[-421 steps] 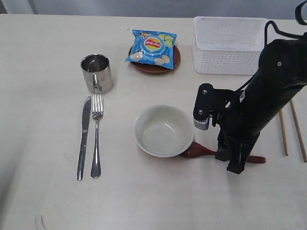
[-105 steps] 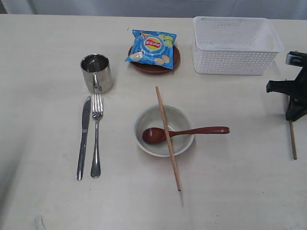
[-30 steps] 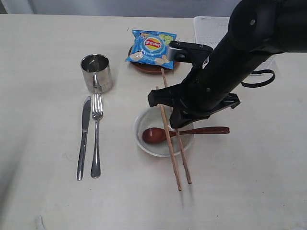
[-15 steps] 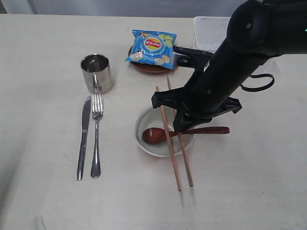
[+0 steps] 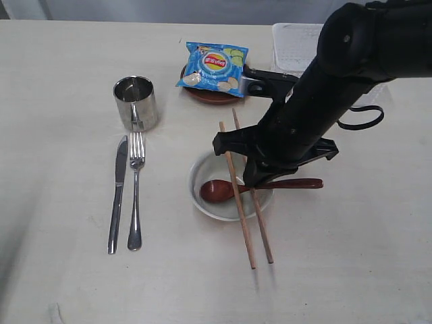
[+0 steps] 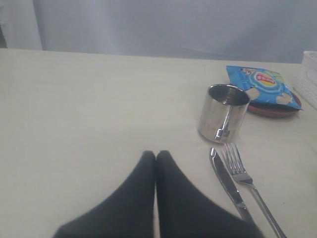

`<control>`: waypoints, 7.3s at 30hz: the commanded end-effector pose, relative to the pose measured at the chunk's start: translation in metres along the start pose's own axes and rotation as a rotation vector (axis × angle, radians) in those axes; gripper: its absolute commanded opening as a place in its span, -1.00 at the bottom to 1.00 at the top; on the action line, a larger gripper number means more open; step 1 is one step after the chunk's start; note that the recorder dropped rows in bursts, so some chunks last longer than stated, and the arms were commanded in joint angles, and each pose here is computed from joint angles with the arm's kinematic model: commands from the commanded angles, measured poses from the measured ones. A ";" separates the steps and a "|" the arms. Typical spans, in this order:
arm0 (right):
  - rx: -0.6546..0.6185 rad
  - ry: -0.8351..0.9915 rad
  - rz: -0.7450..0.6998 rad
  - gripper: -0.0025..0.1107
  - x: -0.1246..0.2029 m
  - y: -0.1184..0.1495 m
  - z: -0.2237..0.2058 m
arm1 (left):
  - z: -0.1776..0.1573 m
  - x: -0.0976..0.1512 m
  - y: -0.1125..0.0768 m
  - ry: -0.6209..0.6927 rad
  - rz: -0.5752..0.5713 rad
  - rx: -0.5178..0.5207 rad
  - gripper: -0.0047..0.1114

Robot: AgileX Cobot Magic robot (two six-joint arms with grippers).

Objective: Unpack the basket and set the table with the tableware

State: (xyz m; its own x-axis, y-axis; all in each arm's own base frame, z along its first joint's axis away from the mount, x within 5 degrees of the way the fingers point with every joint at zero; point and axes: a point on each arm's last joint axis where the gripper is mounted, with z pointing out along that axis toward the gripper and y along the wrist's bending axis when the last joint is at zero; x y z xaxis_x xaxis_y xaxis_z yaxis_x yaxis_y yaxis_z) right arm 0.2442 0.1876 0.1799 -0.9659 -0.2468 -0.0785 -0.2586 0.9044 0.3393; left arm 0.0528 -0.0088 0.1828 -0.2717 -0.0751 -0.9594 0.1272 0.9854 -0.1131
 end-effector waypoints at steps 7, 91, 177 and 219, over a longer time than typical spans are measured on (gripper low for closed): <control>-0.039 -0.028 0.001 -0.30 -0.002 0.002 -0.002 | 0.000 0.001 0.000 -0.002 0.005 0.004 -0.92; 0.088 0.134 -0.322 -0.92 0.067 0.015 0.009 | 0.000 0.001 0.000 -0.002 0.005 0.004 -0.92; 0.404 -1.312 -0.357 -0.92 0.157 -0.040 -0.223 | 0.000 0.001 0.000 -0.002 0.005 0.004 -0.92; 0.361 -1.468 0.060 -0.92 0.228 -0.107 -0.096 | 0.000 0.001 0.000 -0.002 0.005 0.004 -0.92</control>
State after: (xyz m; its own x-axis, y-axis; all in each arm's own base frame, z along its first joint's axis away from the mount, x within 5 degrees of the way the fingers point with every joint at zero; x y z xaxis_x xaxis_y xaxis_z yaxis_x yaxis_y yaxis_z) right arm 0.0532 0.0011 0.2196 -0.0413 0.1731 -0.9840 -0.0040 0.9848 0.1734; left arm 0.0528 -0.0088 0.1828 -0.2717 -0.0751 -0.9594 0.1272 0.9854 -0.1131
